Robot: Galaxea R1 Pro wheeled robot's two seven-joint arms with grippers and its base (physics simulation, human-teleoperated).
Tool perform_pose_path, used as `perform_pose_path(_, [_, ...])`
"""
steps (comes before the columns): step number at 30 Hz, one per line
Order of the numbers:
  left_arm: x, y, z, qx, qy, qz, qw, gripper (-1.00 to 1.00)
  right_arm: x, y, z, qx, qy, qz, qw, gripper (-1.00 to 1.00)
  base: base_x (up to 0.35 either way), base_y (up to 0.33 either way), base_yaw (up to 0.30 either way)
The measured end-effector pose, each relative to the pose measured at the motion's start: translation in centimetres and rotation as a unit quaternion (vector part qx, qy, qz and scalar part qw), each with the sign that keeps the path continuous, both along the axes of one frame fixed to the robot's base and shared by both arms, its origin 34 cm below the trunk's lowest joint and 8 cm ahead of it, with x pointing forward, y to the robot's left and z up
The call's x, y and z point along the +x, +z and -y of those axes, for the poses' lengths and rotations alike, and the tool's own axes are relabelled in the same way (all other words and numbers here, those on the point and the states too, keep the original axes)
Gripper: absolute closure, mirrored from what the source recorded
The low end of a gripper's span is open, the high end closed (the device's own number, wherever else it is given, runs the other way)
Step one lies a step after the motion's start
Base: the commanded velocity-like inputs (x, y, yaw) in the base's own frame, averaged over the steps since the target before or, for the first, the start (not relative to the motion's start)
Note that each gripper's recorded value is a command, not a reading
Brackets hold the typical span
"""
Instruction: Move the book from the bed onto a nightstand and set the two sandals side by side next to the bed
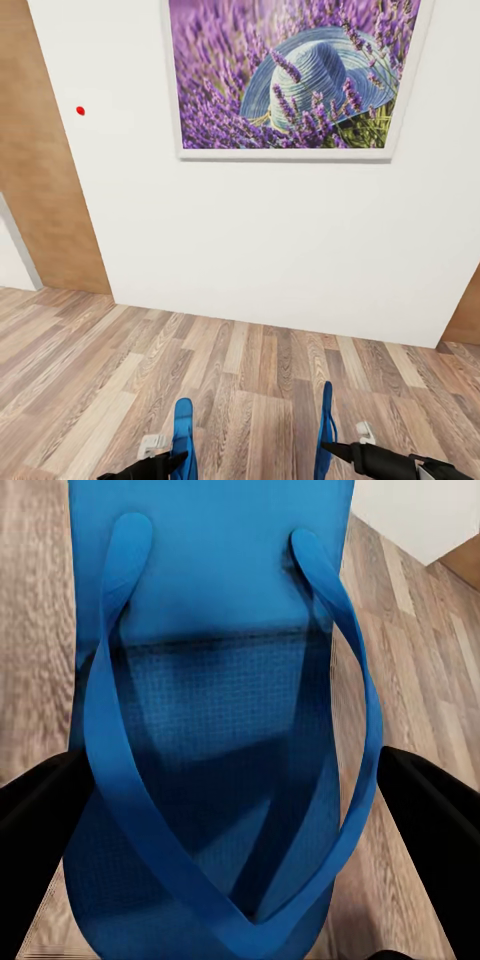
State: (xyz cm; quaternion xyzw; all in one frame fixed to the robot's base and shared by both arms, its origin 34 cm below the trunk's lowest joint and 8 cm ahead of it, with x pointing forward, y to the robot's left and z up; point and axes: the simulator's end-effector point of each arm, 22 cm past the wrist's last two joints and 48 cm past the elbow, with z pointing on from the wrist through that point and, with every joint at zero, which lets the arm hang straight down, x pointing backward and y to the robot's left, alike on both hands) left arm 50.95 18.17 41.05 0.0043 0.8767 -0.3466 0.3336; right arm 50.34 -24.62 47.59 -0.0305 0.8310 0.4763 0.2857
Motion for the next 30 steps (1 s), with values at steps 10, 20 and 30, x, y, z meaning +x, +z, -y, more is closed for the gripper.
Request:
perform_pose_path(10, [0.11,0.20,0.00,0.000,0.000,0.002,1.0000,1.00,0.06,0.18,0.00,0.000,0.000,0.002,1.0000,1.00,0.000,0.000,0.270])
perform_pose_path(20, [0.22,0.40,0.00,0.000,0.000,0.005,1.0000,1.00,0.14,0.38,0.00,0.000,0.000,0.005,1.0000,1.00,0.000,0.000,0.270])
perform_pose_path(30, [0.32,0.59,0.00,0.000,0.000,0.007,1.0000,1.00,0.19,0.57,-0.01,0.000,0.000,0.007,1.0000,1.00,0.000,0.000,0.270])
